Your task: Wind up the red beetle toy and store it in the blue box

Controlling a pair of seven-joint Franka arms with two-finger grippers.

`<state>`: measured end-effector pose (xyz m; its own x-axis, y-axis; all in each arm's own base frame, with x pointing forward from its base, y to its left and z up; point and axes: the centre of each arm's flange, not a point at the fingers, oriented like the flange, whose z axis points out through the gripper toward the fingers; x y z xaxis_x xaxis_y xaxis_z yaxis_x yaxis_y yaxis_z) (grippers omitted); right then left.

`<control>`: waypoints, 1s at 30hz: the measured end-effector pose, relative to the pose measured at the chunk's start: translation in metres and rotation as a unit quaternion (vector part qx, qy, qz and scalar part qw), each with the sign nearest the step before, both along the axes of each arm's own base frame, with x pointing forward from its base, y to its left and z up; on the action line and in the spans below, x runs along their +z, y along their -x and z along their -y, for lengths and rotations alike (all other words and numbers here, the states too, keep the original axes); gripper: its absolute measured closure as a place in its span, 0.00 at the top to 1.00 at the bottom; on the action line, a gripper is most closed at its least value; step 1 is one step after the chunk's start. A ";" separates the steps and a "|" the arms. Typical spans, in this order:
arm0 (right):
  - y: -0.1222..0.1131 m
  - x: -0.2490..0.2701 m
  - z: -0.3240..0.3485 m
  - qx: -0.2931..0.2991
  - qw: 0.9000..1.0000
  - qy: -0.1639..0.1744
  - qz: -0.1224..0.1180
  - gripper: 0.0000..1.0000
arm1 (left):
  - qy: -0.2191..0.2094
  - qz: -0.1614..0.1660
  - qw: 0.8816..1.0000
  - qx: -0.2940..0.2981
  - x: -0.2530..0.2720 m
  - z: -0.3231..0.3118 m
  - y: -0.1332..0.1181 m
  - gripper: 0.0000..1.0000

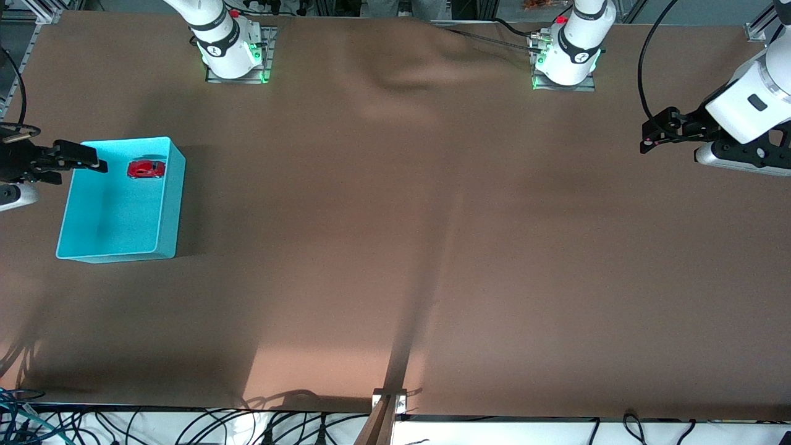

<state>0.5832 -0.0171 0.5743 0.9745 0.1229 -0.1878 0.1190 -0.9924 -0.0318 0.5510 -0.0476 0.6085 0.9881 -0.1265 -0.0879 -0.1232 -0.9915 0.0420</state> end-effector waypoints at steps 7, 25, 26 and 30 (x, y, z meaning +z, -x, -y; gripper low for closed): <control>0.044 0.004 -0.026 -0.013 1.000 0.008 0.024 1.00 | -0.001 -0.010 1.000 -0.001 0.008 0.000 0.004 1.00; 0.048 0.015 -0.038 -0.019 0.998 0.012 0.055 1.00 | 0.000 -0.005 1.000 0.001 0.019 -0.003 0.005 1.00; 0.044 0.016 -0.038 -0.019 0.998 0.013 0.054 1.00 | 0.000 -0.005 1.000 0.002 0.019 -0.003 0.005 1.00; 0.031 0.013 -0.039 -0.020 0.998 0.017 0.049 1.00 | 0.000 -0.005 1.000 0.002 0.019 -0.004 0.005 1.00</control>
